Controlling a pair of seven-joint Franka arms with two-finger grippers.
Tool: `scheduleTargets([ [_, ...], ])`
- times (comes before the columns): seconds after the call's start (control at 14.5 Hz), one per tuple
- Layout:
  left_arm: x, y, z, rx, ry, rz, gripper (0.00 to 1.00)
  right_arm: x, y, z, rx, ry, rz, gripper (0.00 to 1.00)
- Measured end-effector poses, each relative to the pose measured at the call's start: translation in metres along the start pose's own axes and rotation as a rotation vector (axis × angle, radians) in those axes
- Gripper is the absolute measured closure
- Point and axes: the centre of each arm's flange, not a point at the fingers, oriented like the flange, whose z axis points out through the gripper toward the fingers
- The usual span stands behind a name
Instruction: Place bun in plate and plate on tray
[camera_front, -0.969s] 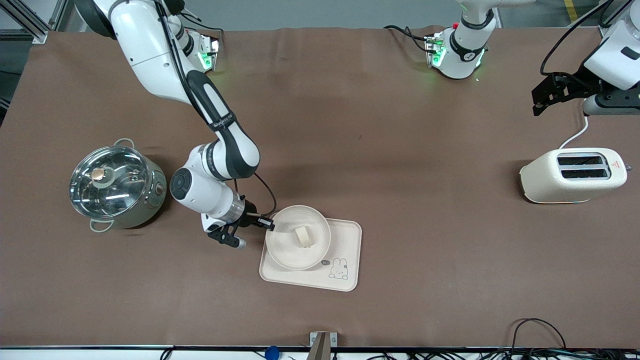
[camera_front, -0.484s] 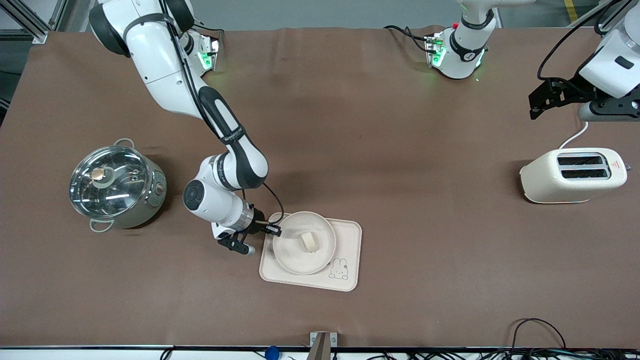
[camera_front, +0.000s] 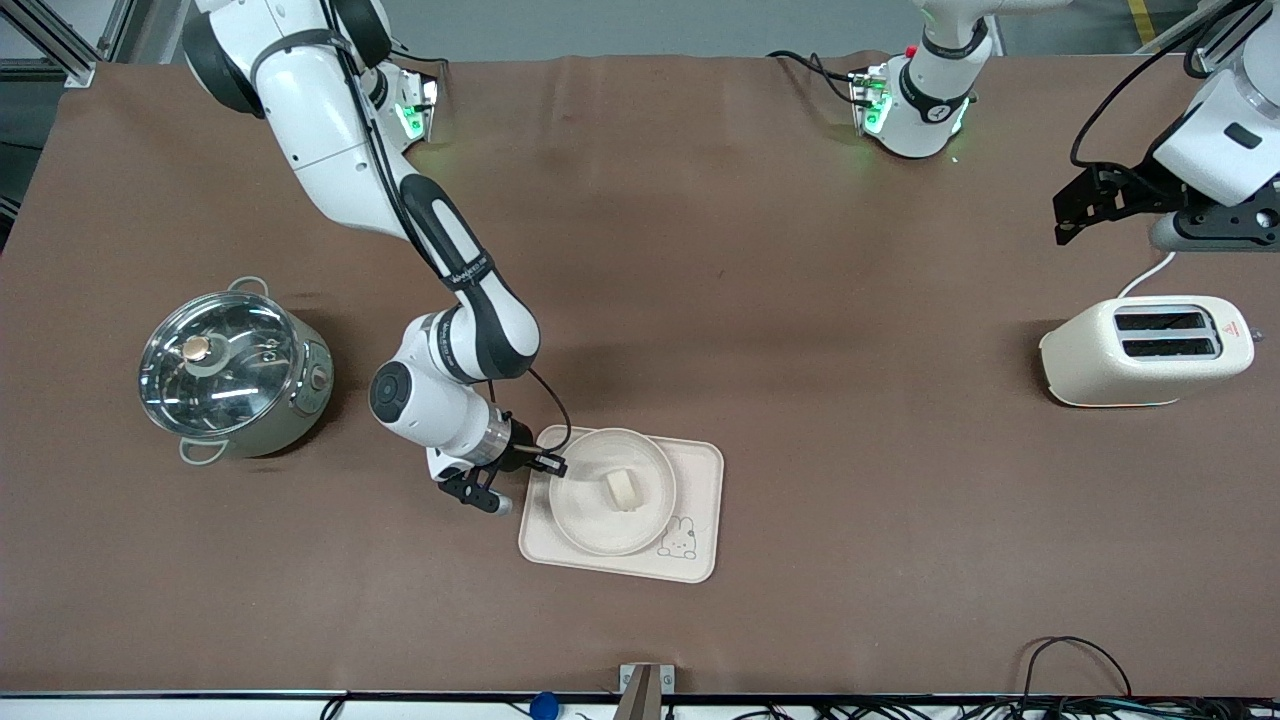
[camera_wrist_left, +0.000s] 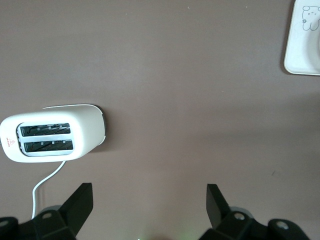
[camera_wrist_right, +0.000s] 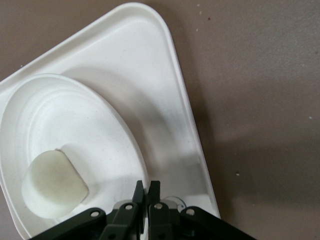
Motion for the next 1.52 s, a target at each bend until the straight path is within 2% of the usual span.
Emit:
scheduleTargets([
  [0.14,0.001,0.000,0.001,0.000,-0.002,0.000,0.00,0.002,0.000,0.001,0.001,0.002,0.002,0.95],
  [0.21,0.001,0.000,0.002,0.000,-0.002,-0.001,0.00,0.003,0.000,0.001,0.003,0.003,0.004,0.89],
  [0.76,0.001,-0.001,0.002,-0.001,-0.002,-0.001,0.00,0.010,-0.002,-0.008,0.013,0.014,0.008,0.08],
  [0.83,0.001,0.000,0.002,-0.001,-0.002,-0.001,0.00,0.011,-0.002,-0.011,0.014,0.014,0.009,0.00],
  [0.9,0.001,0.000,0.002,-0.001,-0.002,-0.001,0.00,0.012,-0.002,-0.017,0.015,0.008,0.011,0.00],
  [1.04,0.001,0.000,0.002,-0.001,-0.002,0.000,0.00,0.020,0.000,-0.043,0.010,-0.043,0.024,0.00],
  [1.25,0.001,0.001,0.002,-0.001,-0.003,0.001,0.00,0.044,0.007,-0.119,0.028,-0.120,0.053,0.00],
  [1.38,0.001,0.001,0.002,-0.001,-0.003,0.002,0.00,0.050,0.015,-0.174,0.026,-0.118,0.055,0.00],
  [1.52,0.001,0.002,0.001,-0.001,-0.002,0.004,0.00,0.041,0.030,-0.212,-0.028,-0.101,0.022,0.00],
])
